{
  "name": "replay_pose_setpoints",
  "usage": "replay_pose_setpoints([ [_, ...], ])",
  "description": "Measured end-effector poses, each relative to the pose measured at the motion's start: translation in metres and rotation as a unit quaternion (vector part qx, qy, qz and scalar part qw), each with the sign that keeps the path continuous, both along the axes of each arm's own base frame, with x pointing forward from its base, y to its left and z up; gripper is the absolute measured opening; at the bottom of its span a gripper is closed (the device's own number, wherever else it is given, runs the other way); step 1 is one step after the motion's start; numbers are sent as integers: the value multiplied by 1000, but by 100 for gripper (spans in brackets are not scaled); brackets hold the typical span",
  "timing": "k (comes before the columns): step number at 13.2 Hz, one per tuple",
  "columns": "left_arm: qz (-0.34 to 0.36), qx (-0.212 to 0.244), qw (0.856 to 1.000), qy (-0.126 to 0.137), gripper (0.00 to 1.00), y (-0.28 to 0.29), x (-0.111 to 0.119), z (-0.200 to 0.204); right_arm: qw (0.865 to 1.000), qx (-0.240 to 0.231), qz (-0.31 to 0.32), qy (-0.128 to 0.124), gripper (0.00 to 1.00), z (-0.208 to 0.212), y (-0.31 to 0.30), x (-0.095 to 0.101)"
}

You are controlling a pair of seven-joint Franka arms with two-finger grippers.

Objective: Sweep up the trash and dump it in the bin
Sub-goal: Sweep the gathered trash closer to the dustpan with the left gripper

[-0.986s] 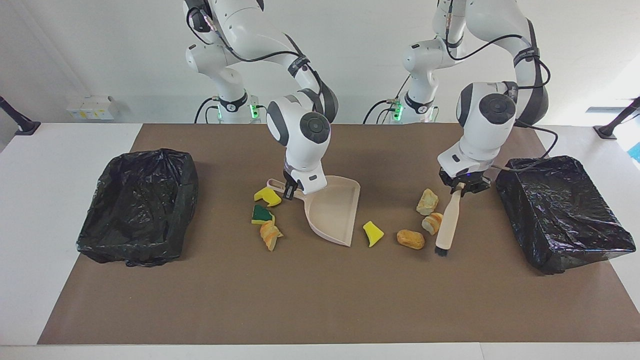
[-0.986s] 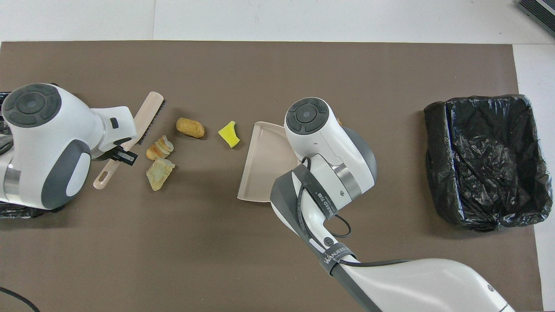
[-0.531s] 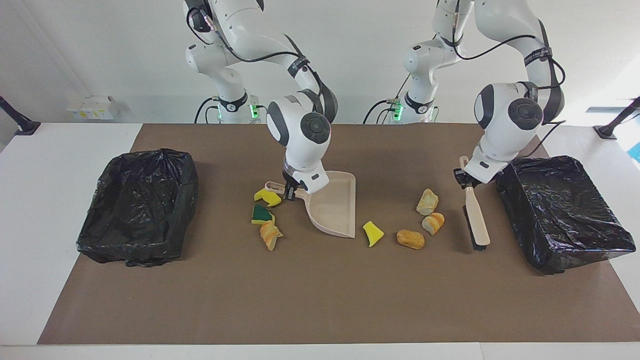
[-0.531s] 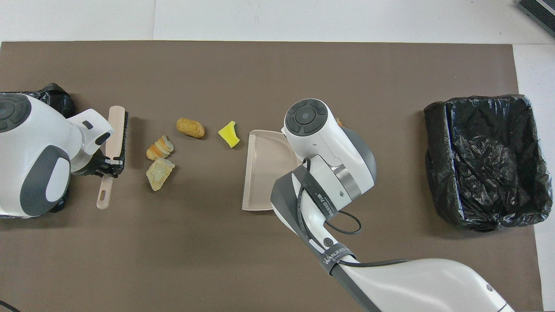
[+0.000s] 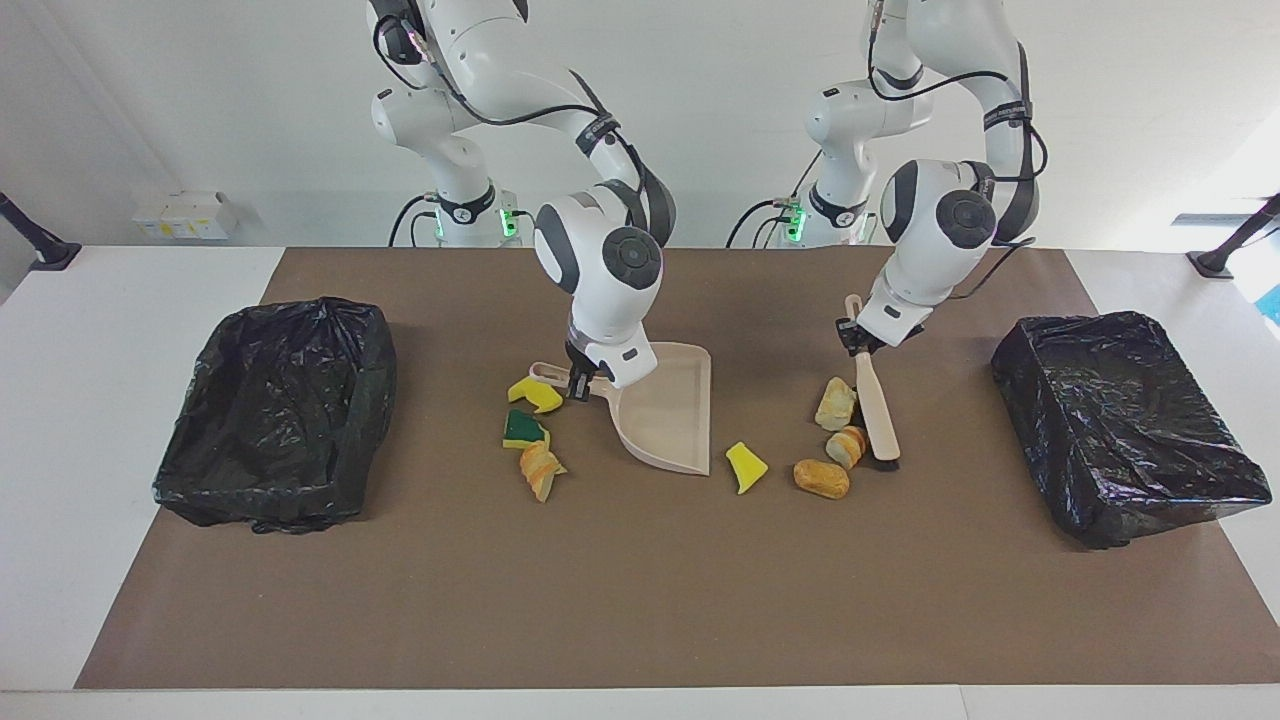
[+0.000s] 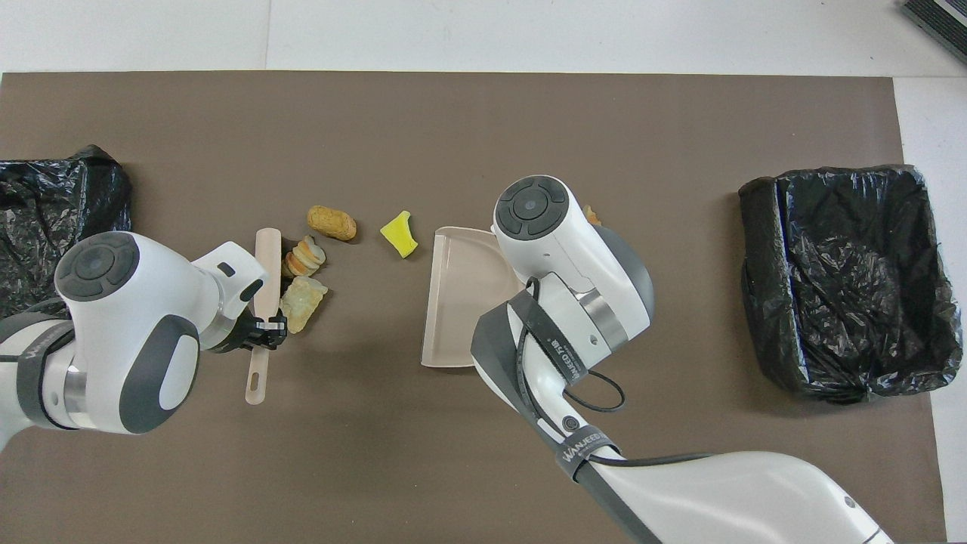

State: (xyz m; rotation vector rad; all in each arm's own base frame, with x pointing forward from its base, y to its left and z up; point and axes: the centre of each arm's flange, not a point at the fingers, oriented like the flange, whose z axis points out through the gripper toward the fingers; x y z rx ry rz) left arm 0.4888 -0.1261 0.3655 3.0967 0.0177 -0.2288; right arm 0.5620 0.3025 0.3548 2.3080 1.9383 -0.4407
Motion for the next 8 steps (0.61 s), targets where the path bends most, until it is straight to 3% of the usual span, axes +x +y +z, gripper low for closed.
replay_pose_setpoints([
  [3,-12,-19,1000,-19,26,-21,1,0,1000,-3,-14,-2,32,-1,0,-2],
  [8,-94,-33,994,-34,26,-52,-1,-8,999,-9,-41,-8,32,-2,-1,-3],
])
